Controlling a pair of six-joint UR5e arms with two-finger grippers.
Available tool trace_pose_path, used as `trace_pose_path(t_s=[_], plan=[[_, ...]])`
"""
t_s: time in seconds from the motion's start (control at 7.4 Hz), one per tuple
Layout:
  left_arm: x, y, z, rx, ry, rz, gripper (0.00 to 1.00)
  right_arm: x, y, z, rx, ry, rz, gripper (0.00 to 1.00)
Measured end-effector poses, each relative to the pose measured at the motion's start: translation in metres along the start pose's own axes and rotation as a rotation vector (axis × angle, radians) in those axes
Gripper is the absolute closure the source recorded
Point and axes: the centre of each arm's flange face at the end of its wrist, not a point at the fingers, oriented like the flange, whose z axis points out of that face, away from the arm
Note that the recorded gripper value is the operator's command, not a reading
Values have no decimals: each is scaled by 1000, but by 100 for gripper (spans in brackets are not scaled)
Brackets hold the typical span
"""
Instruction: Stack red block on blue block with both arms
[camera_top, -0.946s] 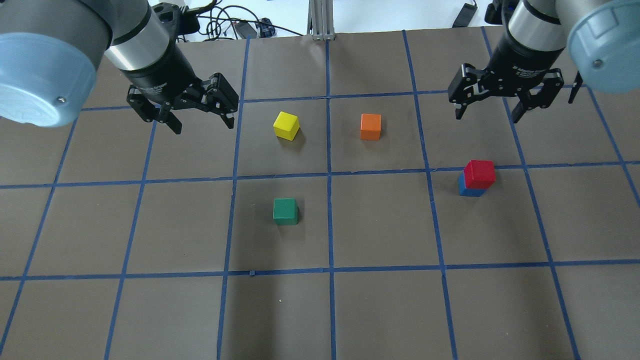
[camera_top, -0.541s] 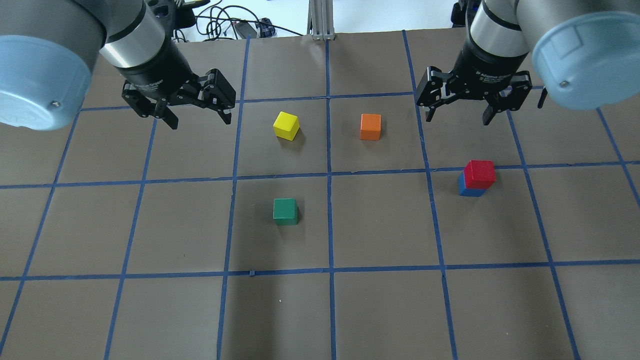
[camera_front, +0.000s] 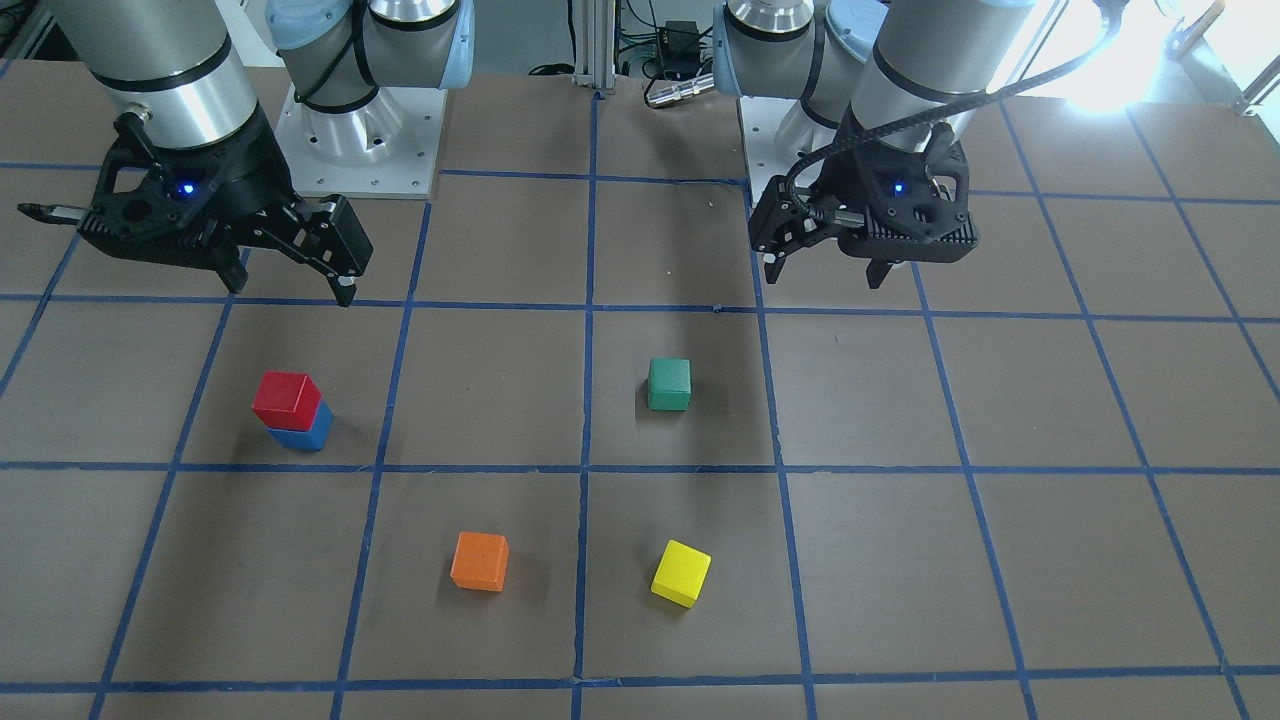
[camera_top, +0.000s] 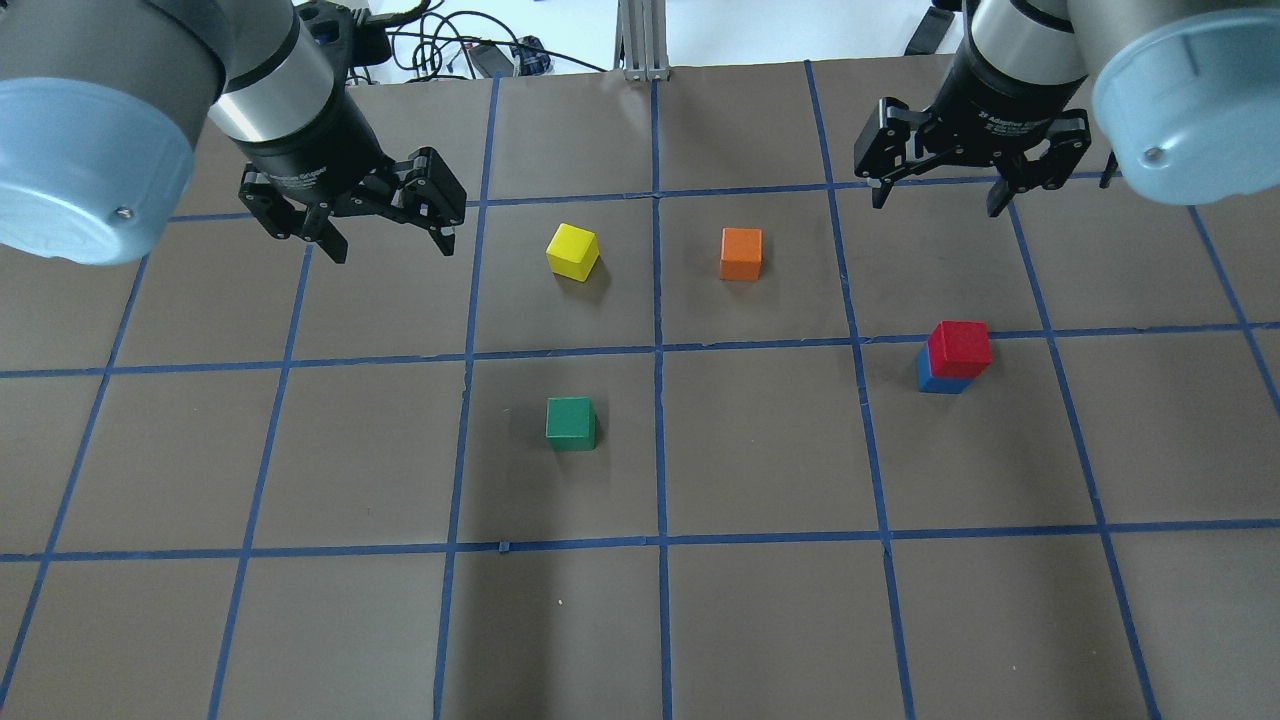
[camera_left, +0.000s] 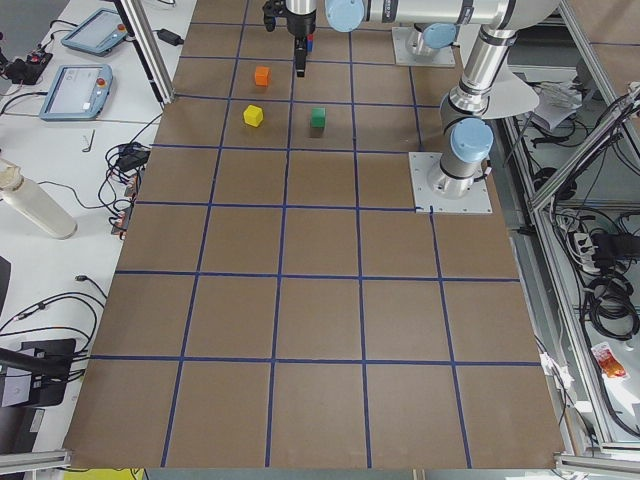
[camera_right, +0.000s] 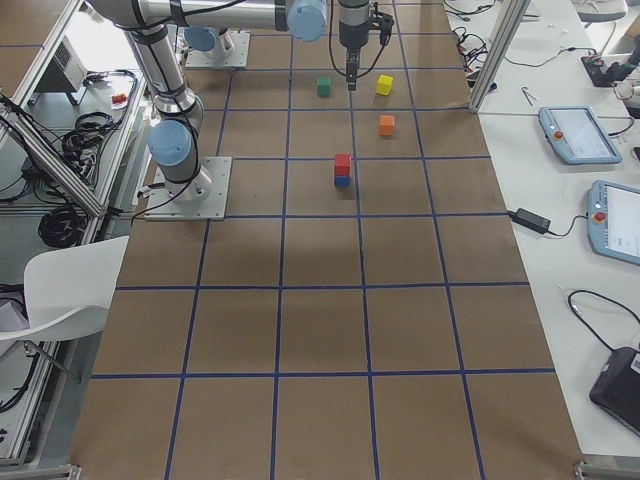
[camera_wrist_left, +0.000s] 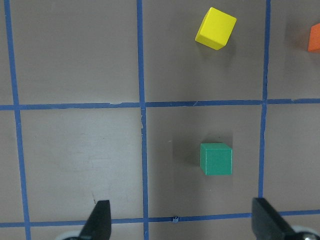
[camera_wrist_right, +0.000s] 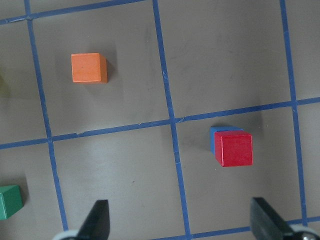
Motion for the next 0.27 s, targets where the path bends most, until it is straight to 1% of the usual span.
trace_pose_path(t_s=[0.27], plan=[[0, 1, 0, 1, -1, 1, 0, 1, 1, 1, -6, 5, 0, 0]])
